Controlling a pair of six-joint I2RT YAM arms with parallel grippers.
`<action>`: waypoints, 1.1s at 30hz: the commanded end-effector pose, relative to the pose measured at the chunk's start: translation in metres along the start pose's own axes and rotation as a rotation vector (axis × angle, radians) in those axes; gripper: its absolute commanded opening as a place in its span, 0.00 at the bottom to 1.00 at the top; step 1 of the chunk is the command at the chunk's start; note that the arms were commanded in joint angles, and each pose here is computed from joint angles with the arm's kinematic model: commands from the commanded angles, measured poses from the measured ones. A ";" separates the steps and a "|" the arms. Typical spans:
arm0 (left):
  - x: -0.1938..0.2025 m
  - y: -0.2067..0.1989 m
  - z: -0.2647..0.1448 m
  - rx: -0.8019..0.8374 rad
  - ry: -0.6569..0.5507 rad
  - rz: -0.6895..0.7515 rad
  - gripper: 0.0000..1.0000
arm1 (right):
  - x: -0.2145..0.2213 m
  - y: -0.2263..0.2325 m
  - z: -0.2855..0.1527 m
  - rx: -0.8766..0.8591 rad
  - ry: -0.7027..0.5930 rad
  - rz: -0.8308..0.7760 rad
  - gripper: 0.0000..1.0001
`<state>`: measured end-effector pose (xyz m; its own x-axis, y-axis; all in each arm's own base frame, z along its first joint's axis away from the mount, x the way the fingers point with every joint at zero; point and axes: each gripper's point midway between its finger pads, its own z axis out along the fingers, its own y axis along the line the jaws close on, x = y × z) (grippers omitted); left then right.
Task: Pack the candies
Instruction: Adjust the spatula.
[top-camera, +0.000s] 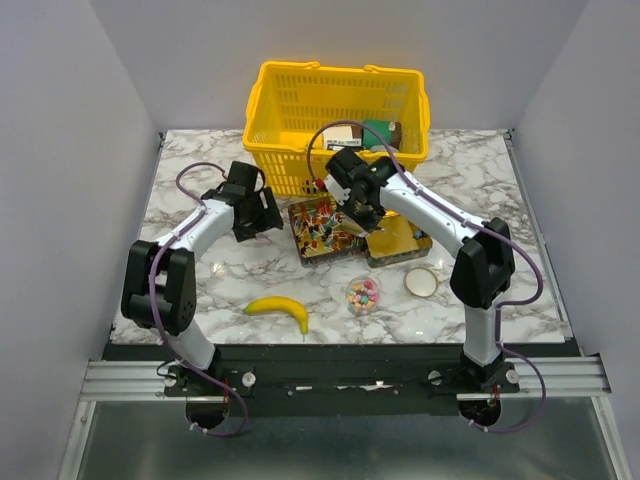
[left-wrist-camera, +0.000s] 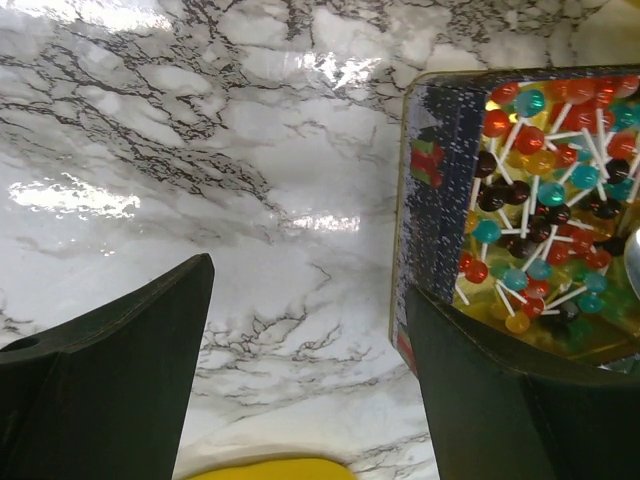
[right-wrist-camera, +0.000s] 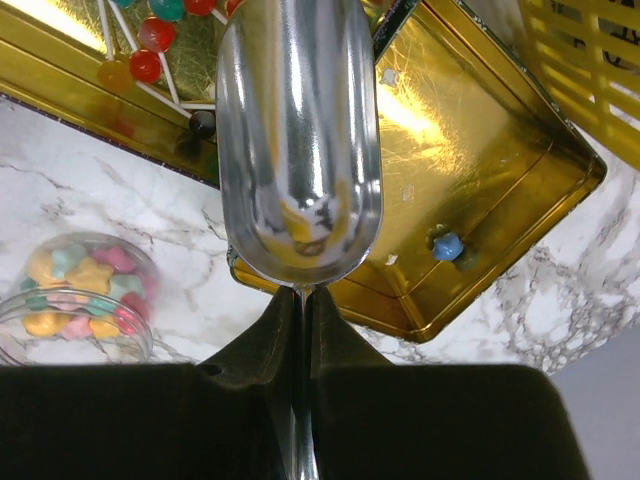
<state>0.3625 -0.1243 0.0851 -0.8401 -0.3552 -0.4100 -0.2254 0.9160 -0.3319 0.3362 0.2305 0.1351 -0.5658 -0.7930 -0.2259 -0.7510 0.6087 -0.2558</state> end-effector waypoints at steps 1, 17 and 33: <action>0.004 0.001 0.019 -0.012 0.074 -0.051 0.88 | -0.002 0.002 -0.016 -0.021 -0.036 -0.100 0.01; -0.029 0.007 0.064 -0.117 0.073 -0.073 0.85 | 0.013 0.028 0.008 -0.042 0.082 -0.200 0.01; -0.014 0.005 0.090 -0.045 0.095 0.001 0.84 | -0.018 0.039 0.063 -0.072 0.058 -0.211 0.01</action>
<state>0.4185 -0.1235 0.0327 -0.8597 -0.3934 -0.3257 -0.3134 0.9099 -0.2717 0.3274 0.2531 0.0774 -0.4238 -0.9021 -0.0816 -0.8739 0.4309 -0.2251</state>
